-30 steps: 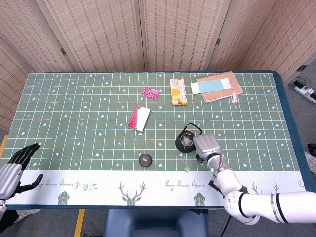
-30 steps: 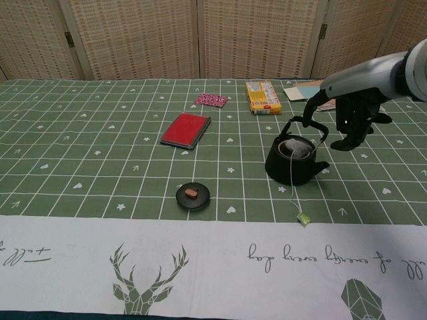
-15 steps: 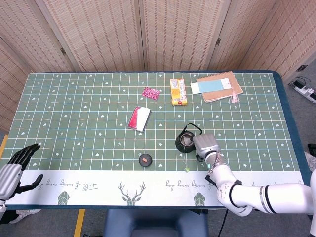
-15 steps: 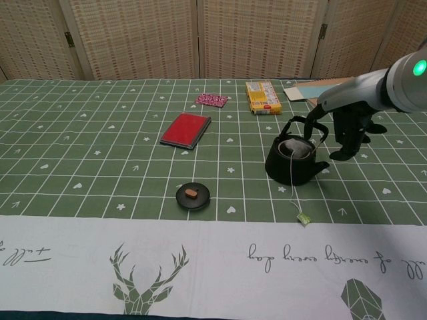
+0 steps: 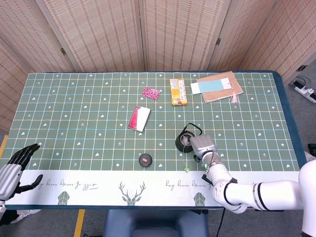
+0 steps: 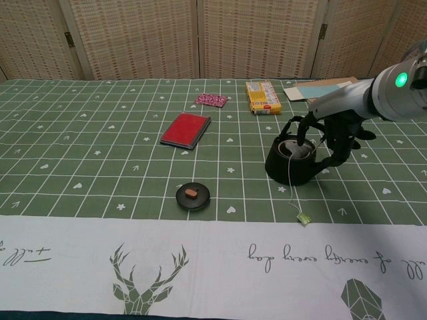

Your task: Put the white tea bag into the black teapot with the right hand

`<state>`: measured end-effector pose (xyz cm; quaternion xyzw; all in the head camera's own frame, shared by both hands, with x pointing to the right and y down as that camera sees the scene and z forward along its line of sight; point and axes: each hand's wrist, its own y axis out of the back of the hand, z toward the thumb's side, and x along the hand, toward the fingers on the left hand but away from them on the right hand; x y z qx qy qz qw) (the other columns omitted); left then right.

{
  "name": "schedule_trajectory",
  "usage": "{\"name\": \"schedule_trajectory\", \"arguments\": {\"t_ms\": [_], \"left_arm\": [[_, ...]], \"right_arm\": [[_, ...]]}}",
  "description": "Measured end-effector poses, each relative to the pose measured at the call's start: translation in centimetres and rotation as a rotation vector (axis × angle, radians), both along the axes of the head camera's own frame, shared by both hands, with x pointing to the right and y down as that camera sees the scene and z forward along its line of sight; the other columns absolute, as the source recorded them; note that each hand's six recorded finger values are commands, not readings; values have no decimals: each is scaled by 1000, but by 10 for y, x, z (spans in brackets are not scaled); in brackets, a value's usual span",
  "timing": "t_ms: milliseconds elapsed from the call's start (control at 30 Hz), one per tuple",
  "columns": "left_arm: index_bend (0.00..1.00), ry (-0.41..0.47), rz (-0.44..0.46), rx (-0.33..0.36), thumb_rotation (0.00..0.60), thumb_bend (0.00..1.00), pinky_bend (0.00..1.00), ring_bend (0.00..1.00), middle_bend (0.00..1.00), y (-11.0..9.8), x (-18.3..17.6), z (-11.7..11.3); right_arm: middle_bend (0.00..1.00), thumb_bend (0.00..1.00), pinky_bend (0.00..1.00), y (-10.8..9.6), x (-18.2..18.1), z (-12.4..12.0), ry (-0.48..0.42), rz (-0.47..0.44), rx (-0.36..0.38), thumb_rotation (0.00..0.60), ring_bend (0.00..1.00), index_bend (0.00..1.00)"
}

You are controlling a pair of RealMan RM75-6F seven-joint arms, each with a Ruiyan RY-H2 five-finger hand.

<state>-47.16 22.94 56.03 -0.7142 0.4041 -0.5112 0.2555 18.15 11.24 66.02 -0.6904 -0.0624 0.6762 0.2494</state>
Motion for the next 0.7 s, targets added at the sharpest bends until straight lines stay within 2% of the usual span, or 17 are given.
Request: {"name": "schedule_trajectory", "arguments": {"t_ms": [700], "left_arm": [[0, 10, -5, 7, 600, 358, 81, 12, 0, -1, -2, -3]], "right_arm": [[917, 445, 769, 1, -14, 31, 26, -22, -10, 600, 708, 189]]}}
